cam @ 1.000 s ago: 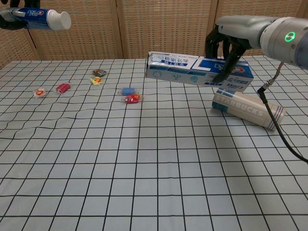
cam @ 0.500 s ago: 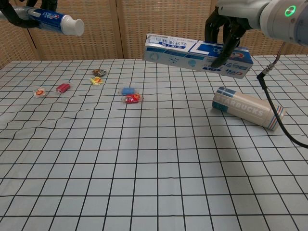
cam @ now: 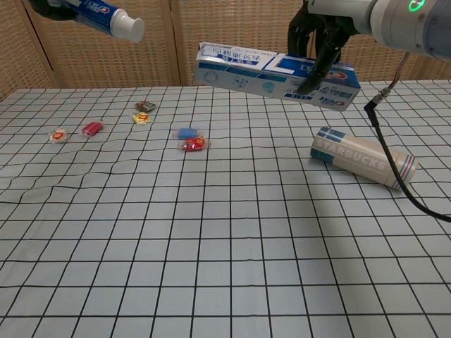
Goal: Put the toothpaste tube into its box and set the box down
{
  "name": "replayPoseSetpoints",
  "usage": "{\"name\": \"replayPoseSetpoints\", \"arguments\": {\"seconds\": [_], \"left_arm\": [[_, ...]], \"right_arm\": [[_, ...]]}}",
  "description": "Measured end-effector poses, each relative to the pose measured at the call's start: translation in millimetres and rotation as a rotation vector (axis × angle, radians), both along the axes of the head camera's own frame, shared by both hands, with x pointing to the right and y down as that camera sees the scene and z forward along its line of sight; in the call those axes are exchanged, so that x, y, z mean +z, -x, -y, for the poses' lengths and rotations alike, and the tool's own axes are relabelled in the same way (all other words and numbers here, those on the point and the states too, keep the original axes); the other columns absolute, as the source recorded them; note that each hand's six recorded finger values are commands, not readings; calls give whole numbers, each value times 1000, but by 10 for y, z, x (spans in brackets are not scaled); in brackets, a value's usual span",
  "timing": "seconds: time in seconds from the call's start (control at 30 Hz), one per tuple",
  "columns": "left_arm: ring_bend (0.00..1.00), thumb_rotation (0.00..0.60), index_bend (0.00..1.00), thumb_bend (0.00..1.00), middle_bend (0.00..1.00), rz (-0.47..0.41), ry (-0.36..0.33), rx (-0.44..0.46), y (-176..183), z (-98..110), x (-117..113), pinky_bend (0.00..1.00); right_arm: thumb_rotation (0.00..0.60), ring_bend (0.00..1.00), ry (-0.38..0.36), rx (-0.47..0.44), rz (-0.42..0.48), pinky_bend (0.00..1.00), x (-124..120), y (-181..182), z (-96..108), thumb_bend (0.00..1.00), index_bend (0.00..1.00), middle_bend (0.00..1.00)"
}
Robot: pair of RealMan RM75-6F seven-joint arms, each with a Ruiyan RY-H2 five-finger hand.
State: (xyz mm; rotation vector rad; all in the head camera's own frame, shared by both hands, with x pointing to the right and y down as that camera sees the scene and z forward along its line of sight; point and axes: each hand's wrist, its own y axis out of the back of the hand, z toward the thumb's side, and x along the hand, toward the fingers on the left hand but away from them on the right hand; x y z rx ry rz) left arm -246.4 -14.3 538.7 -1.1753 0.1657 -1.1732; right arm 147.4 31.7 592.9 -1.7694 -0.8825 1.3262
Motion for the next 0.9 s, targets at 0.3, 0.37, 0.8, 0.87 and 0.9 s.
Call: {"name": "replayPoseSetpoints", "arguments": {"seconds": [0.3,0.37,0.8,0.87,0.9], "left_arm": [[484,600,825,586,510,32,-20,59,-284,-116,89,459],[487,600,829,586,513,41,-27,70,-331,-139,112,465],[492,600,834,586,517,37,-61,104,-648,-254,198,482],[493,600,835,586,518,43,-68,109,-662,-263,206,482],[493,600,835,586,518,51,-76,116,-669,-269,214,482]], "right_arm": [[600,524,19,8,14,578,23,47,-2,232,721,522],[600,524,23,11,19,578,26,52,2,232,721,522],[600,525,31,12,28,578,33,77,5,232,721,522],[600,525,29,14,26,578,30,66,10,232,721,522],[600,525,28,15,25,578,28,57,13,232,721,522]]}}
